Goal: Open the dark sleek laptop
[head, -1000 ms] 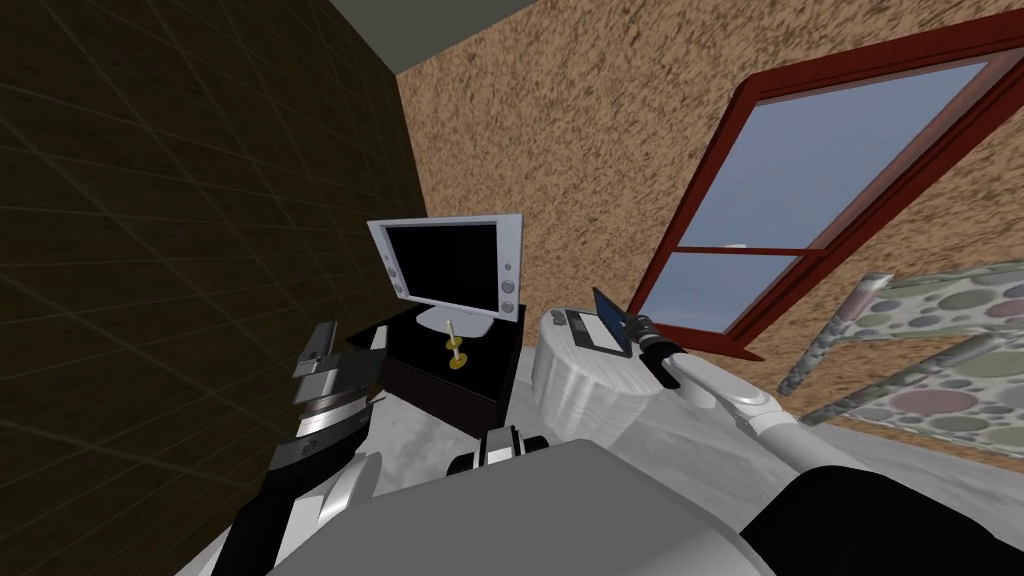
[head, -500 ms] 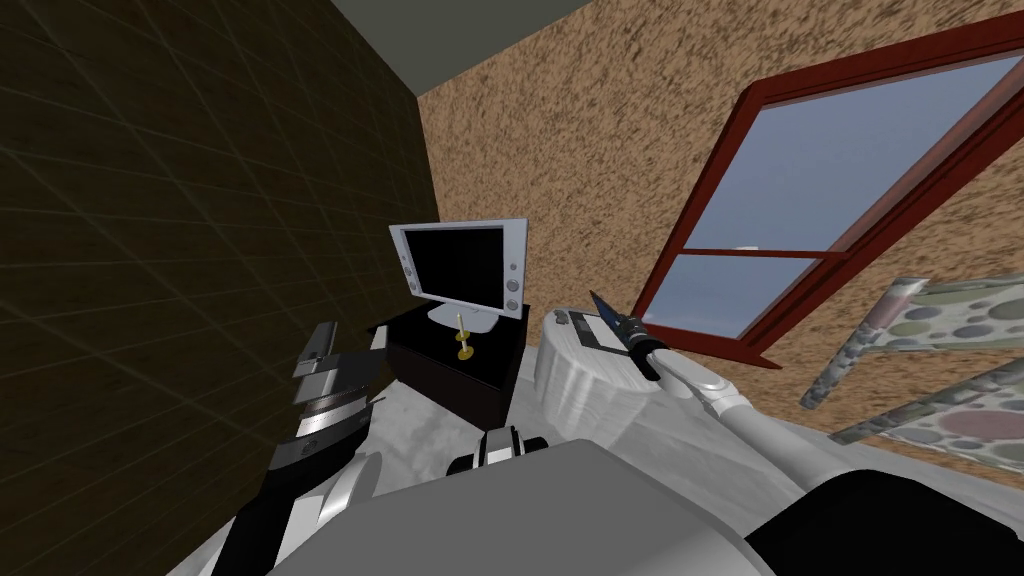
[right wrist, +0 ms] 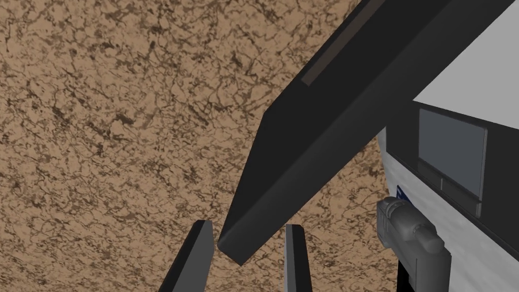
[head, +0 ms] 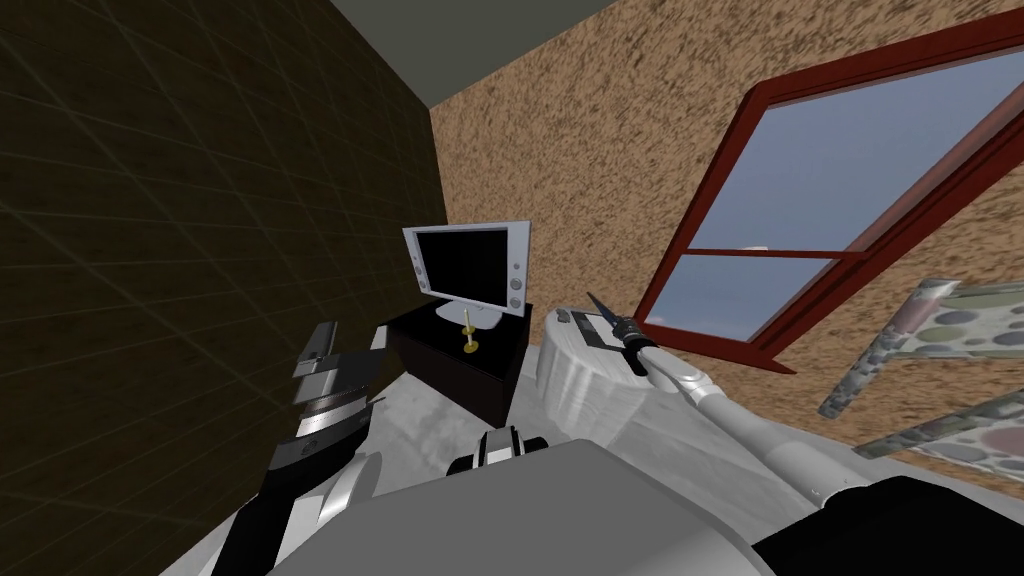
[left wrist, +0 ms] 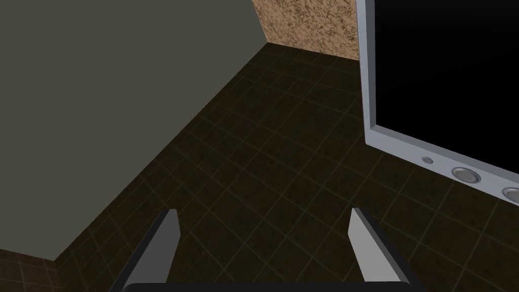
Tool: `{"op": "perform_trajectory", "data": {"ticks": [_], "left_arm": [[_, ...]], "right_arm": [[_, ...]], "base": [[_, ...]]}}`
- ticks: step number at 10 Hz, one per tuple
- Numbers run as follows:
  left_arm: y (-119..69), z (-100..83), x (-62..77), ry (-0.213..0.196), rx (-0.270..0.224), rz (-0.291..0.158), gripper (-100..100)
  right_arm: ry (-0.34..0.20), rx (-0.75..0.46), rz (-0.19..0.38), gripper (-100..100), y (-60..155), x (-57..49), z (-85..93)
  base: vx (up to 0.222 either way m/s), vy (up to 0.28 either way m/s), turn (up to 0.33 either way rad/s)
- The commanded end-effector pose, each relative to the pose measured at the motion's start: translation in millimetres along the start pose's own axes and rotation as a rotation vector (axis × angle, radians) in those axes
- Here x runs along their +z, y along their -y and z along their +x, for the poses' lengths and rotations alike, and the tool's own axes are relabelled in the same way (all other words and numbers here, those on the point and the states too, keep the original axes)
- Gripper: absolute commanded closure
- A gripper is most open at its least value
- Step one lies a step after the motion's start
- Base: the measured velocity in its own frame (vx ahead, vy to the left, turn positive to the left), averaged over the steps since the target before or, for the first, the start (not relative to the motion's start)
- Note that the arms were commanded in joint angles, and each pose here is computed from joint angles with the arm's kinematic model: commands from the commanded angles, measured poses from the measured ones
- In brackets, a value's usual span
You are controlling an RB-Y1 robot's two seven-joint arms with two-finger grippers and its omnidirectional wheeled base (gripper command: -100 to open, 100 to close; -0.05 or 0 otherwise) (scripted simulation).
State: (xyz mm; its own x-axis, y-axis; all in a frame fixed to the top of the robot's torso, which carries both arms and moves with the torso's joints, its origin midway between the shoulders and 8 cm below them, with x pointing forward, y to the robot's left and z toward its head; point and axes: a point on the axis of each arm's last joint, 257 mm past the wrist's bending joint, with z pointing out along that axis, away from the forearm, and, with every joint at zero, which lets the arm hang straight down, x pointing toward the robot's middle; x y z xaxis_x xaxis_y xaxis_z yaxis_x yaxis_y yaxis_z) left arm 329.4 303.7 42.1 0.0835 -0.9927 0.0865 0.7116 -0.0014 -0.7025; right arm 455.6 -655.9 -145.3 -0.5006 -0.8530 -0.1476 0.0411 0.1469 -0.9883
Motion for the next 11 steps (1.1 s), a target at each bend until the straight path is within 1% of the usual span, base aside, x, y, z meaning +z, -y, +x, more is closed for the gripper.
{"op": "perform_trajectory", "data": {"ticks": [1, 2, 3, 4, 5, 6, 7, 8, 9, 10, 11], "left_arm": [[0.0, 0.0, 0.0, 0.000, 0.000, 0.000, 0], [0.0, 0.0, 0.0, 0.000, 0.000, 0.000, 0], [0.0, 0.0, 0.0, 0.000, 0.000, 0.000, 0], [0.0, 0.0, 0.0, 0.000, 0.000, 0.000, 0], [0.0, 0.0, 0.0, 0.000, 0.000, 0.000, 0], [0.0, 0.0, 0.0, 0.000, 0.000, 0.000, 0], [0.0, 0.0, 0.0, 0.000, 0.000, 0.000, 0], [0.0, -0.1, -0.1, 0.000, 0.000, 0.000, 0], [0.0, 0.0, 0.0, 0.000, 0.000, 0.000, 0], [0.0, 0.0, 0.0, 0.000, 0.000, 0.000, 0], [0.0, -0.1, -0.1, 0.000, 0.000, 0.000, 0]], "right_arm": [[-0.036, -0.024, -0.013, 100, -11, 8.9, 10.7], [-0.033, -0.052, -0.006, 100, -15, 15.5, 0.1], [-0.042, -0.057, -0.010, 100, -17, 21.3, 1.1], [-0.061, -0.064, -0.016, 100, -20, 21.7, 11.2], [-0.063, -0.096, -0.009, 100, -23, 28.3, 3.3], [-0.067, -0.104, -0.014, 100, -25, 32.6, 2.3], [-0.085, -0.108, -0.016, 100, -25, 34.2, 10.6], [-0.089, -0.147, -0.011, 100, -29, 39.4, 4.7], [-0.095, -0.154, -0.011, 100, -28, 45.0, 4.1], [-0.107, -0.157, -0.012, 100, -28, 46.2, 9.3], [-0.110, -0.201, -0.007, 100, -31, 51.1, 3.1]], "base": [[-0.038, 0.001, 0.024], [-0.091, 0.009, 0.115], [-0.105, 0.003, 0.093], [-0.043, 0.001, 0.032], [-0.085, 0.012, 0.150], [-0.088, 0.010, 0.086], [-0.033, 0.000, 0.001], [-0.092, -0.003, 0.114], [-0.101, 0.004, 0.106], [-0.036, 0.004, 0.023], [-0.064, 0.009, 0.111]]}}
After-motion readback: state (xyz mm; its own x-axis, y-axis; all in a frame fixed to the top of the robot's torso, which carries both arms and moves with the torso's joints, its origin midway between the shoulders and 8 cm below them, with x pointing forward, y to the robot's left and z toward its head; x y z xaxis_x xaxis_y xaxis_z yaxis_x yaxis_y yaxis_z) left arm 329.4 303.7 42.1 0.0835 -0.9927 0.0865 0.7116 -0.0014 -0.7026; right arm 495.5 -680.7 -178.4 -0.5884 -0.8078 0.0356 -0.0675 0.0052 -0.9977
